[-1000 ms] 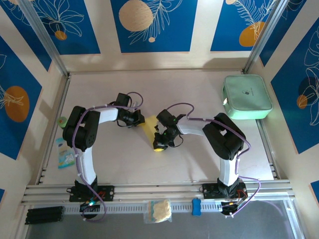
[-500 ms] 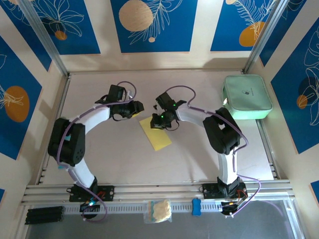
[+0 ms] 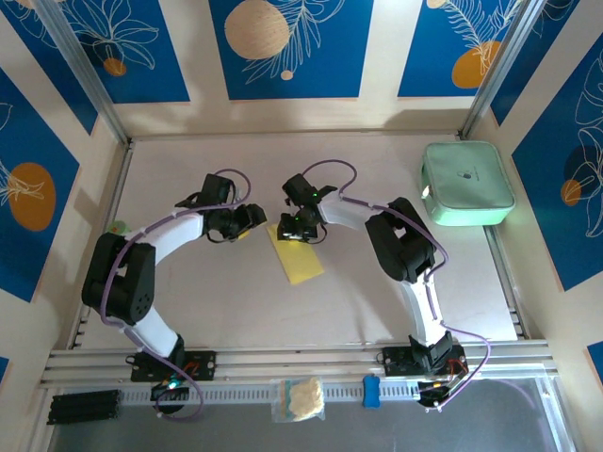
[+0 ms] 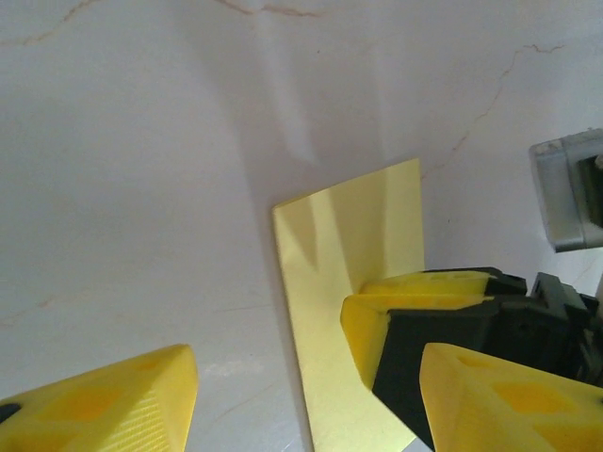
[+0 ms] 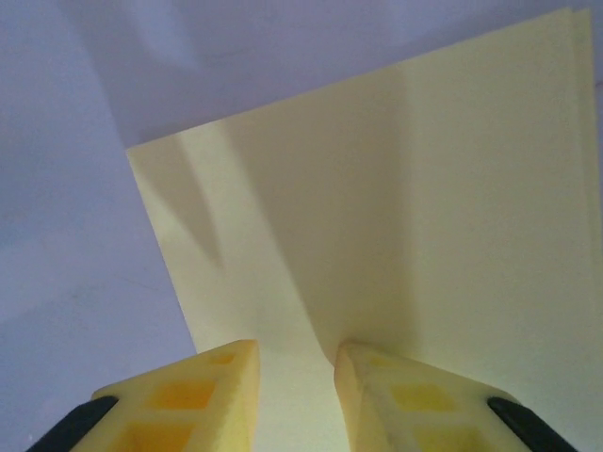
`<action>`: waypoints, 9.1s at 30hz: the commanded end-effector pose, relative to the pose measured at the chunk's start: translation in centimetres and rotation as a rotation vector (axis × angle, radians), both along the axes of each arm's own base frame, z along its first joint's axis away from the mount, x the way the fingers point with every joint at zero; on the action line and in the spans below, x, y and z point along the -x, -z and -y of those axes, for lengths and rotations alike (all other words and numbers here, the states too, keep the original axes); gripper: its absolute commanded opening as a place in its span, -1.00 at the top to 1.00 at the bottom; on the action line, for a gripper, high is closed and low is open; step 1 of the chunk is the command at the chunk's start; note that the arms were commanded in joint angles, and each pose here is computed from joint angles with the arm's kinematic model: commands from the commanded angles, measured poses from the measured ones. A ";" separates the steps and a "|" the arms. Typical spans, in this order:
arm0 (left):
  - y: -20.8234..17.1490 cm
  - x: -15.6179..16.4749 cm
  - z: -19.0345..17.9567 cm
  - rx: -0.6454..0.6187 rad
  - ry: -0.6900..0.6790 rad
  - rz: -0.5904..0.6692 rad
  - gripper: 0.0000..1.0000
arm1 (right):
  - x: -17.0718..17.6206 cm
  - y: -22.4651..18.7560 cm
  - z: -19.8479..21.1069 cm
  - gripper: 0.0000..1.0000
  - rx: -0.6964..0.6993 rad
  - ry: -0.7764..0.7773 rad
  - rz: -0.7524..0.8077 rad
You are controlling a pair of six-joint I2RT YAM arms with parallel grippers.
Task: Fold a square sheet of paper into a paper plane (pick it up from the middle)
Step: Fold the triangle a second time at the center of the table.
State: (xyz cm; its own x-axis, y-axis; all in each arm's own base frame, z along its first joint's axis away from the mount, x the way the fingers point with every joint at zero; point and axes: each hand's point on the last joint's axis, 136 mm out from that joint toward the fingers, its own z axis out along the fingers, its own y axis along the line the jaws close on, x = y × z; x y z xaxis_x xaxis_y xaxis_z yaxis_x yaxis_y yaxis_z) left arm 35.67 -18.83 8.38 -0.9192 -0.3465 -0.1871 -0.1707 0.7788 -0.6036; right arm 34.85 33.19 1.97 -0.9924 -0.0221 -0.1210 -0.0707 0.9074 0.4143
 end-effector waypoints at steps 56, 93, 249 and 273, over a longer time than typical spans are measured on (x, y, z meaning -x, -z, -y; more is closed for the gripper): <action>9.0 2.7 8.4 0.004 0.138 -0.182 0.50 | 11.3 -1.0 10.8 0.16 -0.150 0.244 -0.178; 8.7 2.5 8.0 -0.006 0.141 -0.175 0.51 | 10.0 -1.6 9.7 0.59 -0.196 0.247 -0.136; 5.1 -0.5 8.0 -0.021 0.169 -0.065 0.49 | 5.0 1.5 3.0 0.93 -0.210 0.246 -0.134; -1.2 0.7 5.6 0.127 0.032 -0.018 0.44 | 5.8 2.1 3.8 0.52 -0.203 0.254 -0.165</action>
State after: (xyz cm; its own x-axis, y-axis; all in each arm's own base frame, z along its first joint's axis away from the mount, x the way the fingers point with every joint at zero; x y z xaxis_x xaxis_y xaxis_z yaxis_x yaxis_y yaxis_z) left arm 36.36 -23.20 9.24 -0.9202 -0.3566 -0.1611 -0.1651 0.7271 -0.6664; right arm 30.53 31.00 2.15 -0.9755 0.2201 0.0053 0.1714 0.7440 0.6458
